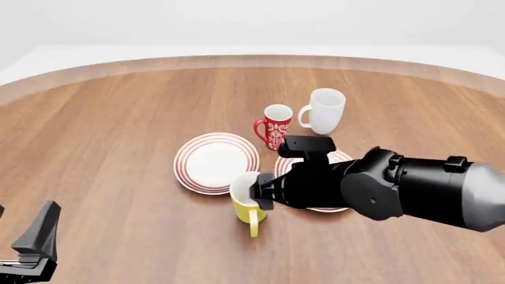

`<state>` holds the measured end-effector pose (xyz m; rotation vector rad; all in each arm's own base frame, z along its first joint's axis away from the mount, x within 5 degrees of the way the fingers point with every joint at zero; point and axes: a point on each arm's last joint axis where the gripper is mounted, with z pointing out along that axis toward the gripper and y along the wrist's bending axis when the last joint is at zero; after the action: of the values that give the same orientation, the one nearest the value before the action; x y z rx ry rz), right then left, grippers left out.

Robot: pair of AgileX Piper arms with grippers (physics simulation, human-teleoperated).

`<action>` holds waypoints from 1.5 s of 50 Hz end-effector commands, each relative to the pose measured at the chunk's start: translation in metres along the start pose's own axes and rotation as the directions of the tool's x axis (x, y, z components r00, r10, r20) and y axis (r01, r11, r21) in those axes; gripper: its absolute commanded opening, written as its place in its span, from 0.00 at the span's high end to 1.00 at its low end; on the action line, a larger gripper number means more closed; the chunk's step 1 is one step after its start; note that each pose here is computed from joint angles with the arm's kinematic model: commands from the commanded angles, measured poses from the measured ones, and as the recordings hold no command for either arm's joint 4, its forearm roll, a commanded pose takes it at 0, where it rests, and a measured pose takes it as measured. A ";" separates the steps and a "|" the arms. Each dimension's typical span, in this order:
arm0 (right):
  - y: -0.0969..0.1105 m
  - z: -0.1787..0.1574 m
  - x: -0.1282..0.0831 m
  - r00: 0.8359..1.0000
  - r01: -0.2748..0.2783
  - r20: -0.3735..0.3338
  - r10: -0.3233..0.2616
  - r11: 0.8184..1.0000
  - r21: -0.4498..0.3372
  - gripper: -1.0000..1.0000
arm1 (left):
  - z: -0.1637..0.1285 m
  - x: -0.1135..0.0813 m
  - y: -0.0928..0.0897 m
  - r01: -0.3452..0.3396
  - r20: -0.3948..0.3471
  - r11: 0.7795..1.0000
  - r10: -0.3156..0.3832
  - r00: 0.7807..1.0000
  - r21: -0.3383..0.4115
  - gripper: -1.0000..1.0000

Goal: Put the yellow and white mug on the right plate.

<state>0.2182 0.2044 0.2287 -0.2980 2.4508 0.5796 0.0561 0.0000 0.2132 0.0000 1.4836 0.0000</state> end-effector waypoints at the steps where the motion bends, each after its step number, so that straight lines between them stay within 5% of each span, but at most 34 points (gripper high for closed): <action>1: 0.005 0.015 0.008 1.000 -0.015 -0.018 0.015 1.000 -0.012 0.00 | 0.000 0.000 0.000 0.000 0.000 1.000 0.000 1.000 0.000 0.00; 19: 0.002 0.047 0.047 0.996 -0.064 -0.060 0.062 0.998 -0.025 0.00 | 0.000 0.000 0.000 0.000 0.000 1.000 0.000 1.000 0.000 0.00; 56: -0.004 0.056 0.061 0.995 -0.095 -0.042 0.094 0.994 -0.044 0.00 | 0.000 0.000 0.000 0.000 0.000 1.000 0.000 1.000 0.000 0.00; 57: -0.003 0.055 0.060 0.995 -0.091 -0.040 0.090 0.995 -0.045 1.00 | 0.000 0.000 0.000 0.000 0.000 1.000 0.000 1.000 0.000 0.00; 75: -0.002 0.053 0.058 0.996 -0.084 -0.025 0.082 0.995 -0.059 1.00 | 0.000 0.000 0.000 0.000 0.000 1.000 0.000 1.000 0.000 0.00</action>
<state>0.1978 0.2250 0.1560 -0.2577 2.4737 0.6891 0.0561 0.0000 0.2132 0.0000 1.4836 0.0000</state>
